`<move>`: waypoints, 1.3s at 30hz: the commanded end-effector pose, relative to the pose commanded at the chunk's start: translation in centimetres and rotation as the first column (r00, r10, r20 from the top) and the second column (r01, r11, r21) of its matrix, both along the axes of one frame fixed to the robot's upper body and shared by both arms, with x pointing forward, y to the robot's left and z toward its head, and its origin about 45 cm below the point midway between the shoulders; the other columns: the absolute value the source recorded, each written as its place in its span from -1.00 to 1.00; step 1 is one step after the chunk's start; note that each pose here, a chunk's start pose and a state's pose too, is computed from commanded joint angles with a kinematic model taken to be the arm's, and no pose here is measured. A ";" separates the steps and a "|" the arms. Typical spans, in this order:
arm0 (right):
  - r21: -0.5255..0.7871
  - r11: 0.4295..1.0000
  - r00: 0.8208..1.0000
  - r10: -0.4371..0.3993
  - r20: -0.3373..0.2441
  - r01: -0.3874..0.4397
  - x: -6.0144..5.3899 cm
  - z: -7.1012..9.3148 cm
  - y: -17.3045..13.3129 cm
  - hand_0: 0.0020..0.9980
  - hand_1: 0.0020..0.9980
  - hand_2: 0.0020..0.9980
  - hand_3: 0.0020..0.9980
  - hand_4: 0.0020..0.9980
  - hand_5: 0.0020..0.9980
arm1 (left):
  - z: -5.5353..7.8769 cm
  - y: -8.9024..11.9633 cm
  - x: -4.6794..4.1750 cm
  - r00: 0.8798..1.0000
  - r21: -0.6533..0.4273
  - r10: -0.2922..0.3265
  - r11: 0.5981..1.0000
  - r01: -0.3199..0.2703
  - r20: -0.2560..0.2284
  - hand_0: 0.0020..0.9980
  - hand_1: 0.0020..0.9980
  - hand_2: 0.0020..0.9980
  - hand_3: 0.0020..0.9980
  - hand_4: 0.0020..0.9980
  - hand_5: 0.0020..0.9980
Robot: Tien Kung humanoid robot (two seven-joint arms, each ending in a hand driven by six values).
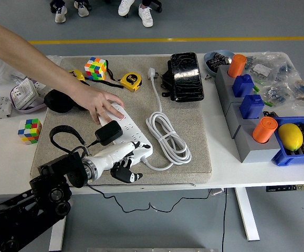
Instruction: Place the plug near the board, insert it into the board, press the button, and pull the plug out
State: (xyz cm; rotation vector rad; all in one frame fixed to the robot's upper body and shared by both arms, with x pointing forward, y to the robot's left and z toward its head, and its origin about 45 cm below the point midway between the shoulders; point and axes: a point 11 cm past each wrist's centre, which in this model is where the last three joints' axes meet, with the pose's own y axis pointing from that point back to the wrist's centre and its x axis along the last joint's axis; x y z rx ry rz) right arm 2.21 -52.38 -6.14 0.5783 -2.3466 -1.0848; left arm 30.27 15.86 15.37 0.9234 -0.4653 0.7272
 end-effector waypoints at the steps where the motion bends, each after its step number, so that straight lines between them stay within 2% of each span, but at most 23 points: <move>1: 0.000 1.000 1.000 0.000 0.000 0.000 0.0 0.0 0.0 0.10 0.17 0.08 0.02 0.69 -0.28 | 0.0 0.2 0.09 1.000 0.009 0.005 1.000 -0.005 0.006 -0.87 -0.82 -0.69 0.89 0.52 -1.00; 7: 0.001 1.000 1.000 -0.001 0.001 0.001 0.0 0.0 0.0 0.10 0.17 0.08 0.02 0.69 -0.28 | -0.4 1.7 0.60 0.999 0.059 0.042 0.997 -0.043 0.016 -0.87 -0.81 -0.69 0.87 0.50 -1.00; 11: -0.001 1.000 1.000 -0.001 0.001 0.001 0.0 0.0 0.0 0.10 0.17 0.08 0.02 0.69 -0.28 | -0.6 2.2 0.45 0.999 0.076 0.046 0.996 -0.047 0.005 -0.87 -0.81 -0.69 0.87 0.50 -1.00; 18: -0.001 1.000 1.000 0.000 0.000 0.000 0.0 0.0 0.0 0.10 0.17 0.08 0.02 0.69 -0.28 | -0.4 1.8 -0.01 0.999 0.050 0.032 0.998 -0.032 -0.005 -0.87 -0.81 -0.69 0.85 0.51 -1.00; 24: 0.000 1.000 1.000 0.001 0.002 -0.001 0.1 0.0 0.0 0.10 0.17 0.08 0.02 0.69 -0.29 | -0.4 1.6 0.05 1.000 0.041 0.029 0.999 -0.029 0.000 -0.87 -0.81 -0.69 0.85 0.49 -1.00; 39: -0.001 1.000 1.000 -0.002 0.005 0.002 0.1 0.0 0.0 0.10 0.17 0.08 0.02 0.69 -0.29 | -1.5 2.1 -0.17 0.999 0.095 0.035 0.995 -0.031 -0.041 -0.87 -0.82 -0.69 0.80 0.50 -1.00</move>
